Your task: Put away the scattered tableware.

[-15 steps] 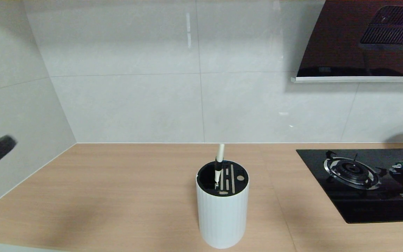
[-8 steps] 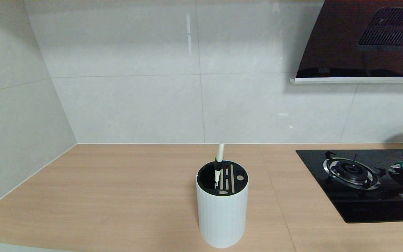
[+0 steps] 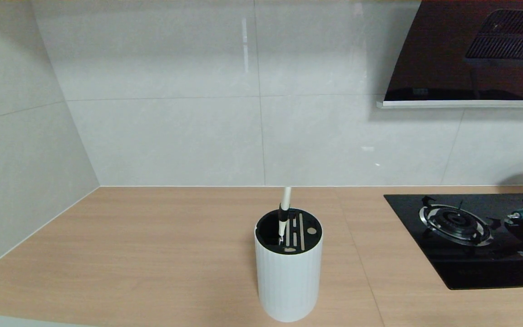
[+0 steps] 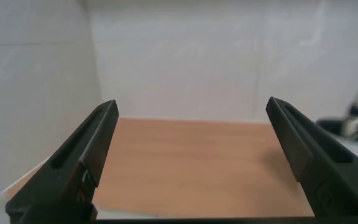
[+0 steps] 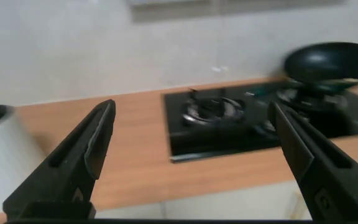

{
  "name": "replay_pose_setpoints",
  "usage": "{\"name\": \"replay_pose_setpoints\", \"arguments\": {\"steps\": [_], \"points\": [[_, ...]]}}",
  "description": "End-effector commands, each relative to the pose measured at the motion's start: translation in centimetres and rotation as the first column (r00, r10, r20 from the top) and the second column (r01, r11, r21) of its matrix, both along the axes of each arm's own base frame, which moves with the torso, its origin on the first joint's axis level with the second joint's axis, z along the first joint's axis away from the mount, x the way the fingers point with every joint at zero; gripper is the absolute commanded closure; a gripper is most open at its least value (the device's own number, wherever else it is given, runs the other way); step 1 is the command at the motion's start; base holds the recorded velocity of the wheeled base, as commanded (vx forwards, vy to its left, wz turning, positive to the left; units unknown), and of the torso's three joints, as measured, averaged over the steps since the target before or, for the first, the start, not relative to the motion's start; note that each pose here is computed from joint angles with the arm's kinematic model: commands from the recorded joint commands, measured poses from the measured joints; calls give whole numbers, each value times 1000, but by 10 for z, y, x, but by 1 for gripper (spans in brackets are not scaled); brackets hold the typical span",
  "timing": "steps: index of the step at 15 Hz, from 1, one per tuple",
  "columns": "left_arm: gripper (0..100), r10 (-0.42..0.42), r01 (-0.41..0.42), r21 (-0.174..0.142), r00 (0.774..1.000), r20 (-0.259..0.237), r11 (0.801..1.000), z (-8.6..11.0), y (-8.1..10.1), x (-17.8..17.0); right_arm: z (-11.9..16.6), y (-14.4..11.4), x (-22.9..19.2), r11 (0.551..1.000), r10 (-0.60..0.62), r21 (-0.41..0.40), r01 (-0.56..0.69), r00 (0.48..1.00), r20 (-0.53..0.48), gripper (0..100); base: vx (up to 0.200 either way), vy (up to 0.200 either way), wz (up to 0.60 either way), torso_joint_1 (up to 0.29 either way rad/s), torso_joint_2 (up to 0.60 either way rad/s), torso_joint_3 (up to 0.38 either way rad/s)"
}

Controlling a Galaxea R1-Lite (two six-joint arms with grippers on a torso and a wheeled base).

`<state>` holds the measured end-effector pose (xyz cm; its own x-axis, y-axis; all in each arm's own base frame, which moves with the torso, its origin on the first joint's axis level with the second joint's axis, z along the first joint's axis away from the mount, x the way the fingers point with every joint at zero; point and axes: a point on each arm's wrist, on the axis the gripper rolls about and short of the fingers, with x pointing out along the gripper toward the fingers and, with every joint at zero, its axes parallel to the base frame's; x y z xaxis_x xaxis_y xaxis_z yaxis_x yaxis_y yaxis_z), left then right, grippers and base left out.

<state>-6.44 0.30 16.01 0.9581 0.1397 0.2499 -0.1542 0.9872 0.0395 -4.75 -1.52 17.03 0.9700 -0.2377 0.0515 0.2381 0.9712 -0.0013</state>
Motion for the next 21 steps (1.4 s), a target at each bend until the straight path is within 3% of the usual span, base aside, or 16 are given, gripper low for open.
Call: {"name": "replay_pose_setpoints", "arguments": {"steps": [1,2,4,6,8,9,10,12,14,15,17,19,20,21], "points": [[0,63,-64,-7,997,-40,998,-27,1,19,-30,8,-10,991,-130,-37,131,991,29,0,0,0,0,0,0,0],[0,78,-78,-6,997,-24,997,-38,2,27,-45,7,-3,990,-138,-43,138,990,-11,0,0,0,0,0,0,0],[0,85,-85,8,996,-4,996,-56,2,36,-44,7,1,988,-153,-25,155,986,70,0,0,0,0,0,0,0],[0,69,-73,-41,993,-93,996,-69,2,40,-72,10,19,999,-23,-43,27,995,92,0,0,0,0,0,0,0],[0,65,-71,-43,991,-114,997,-71,2,40,-80,10,23,999,6,-47,-2,996,84,0,0,0,0,0,0,0],[0,46,-55,-34,976,-215,998,-81,1,41,-87,11,24,998,60,-3,-60,998,27,0,0,0,0,0,0,0],[0,46,-55,-34,976,-215,998,-81,1,41,-87,11,24,998,60,-3,-60,998,27,0,0,0,0,0,0,0],[0,-62,54,-41,975,-212,998,-81,-1,41,-90,12,25,994,107,1,-106,994,-9,0,0,0,0,0,0,0],[0,-147,142,-38,956,-255,989,-85,-3,42,-91,13,25,987,159,-6,-159,987,-15,0,0,0,0,0,0,0],[0,-145,147,-12,955,-257,989,-85,-3,42,-96,16,25,967,255,2,-256,964,-72,0,0,0,0,0,0,0],[0,-143,147,-3,955,-258,989,-85,-3,42,-95,16,25,966,256,-1,-257,965,-61,0,0,0,0,0,0,0],[0,-147,149,-12,955,-257,989,-85,-3,42,-95,16,25,966,257,11,-257,965,-53,0,0,0,0,0,0,0],[0,-161,147,-74,956,-245,986,-85,-3,42,-95,16,25,967,256,8,-256,965,-54,0,0,0,0,0,0,0],[0,-162,147,-78,956,-244,986,-85,-3,42,-95,16,25,967,256,8,-256,965,-54,0,0,0,0,0,0,0]]}}
